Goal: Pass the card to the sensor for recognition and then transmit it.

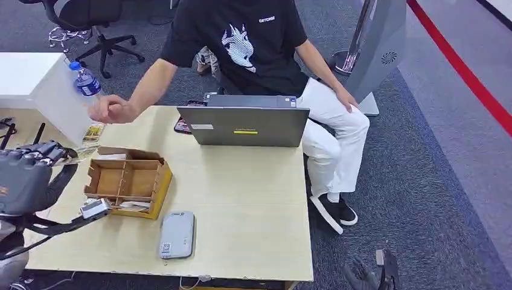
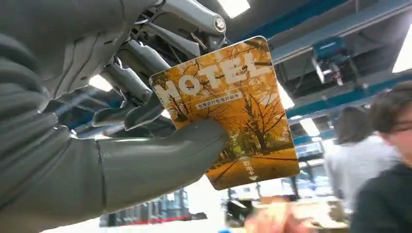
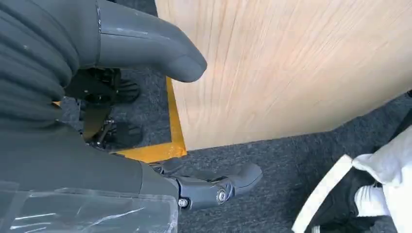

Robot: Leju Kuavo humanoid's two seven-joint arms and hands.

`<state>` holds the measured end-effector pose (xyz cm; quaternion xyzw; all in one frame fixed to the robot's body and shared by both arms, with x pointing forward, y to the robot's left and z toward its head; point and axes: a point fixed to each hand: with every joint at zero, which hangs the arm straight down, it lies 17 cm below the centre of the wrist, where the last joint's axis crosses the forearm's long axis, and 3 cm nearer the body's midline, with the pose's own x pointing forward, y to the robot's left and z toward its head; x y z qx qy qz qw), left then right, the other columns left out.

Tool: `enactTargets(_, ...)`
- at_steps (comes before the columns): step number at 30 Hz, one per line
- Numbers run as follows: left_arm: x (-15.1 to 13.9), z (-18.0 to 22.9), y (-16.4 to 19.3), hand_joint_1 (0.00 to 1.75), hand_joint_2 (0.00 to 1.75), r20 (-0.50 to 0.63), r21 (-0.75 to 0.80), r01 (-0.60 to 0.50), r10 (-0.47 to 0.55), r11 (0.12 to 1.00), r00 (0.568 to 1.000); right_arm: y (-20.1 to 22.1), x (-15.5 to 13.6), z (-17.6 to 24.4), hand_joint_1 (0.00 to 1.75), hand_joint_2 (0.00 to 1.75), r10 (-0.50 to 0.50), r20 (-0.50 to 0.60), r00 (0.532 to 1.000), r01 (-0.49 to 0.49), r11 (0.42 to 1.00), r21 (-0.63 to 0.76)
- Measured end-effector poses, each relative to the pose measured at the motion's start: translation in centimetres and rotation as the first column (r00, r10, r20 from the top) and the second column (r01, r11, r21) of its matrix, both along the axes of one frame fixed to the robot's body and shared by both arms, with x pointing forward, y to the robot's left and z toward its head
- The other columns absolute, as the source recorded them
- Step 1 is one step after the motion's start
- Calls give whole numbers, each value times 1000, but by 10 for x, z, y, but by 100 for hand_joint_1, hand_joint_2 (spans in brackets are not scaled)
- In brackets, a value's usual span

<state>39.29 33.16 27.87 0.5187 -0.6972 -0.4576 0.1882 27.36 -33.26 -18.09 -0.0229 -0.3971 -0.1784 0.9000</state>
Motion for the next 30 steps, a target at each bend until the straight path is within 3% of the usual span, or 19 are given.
enactTargets(15,-35,-85,-88,175,175,-209,-38,159,-164,987,964,-3,-1,2,0,175,-13,7,1000,13,1000,0)
enactTargets(30,-46,-173,-105,175,175,-449,6,153,-134,988,883,-1,1,3,0,175,-7,9,1000,7,1000,0)
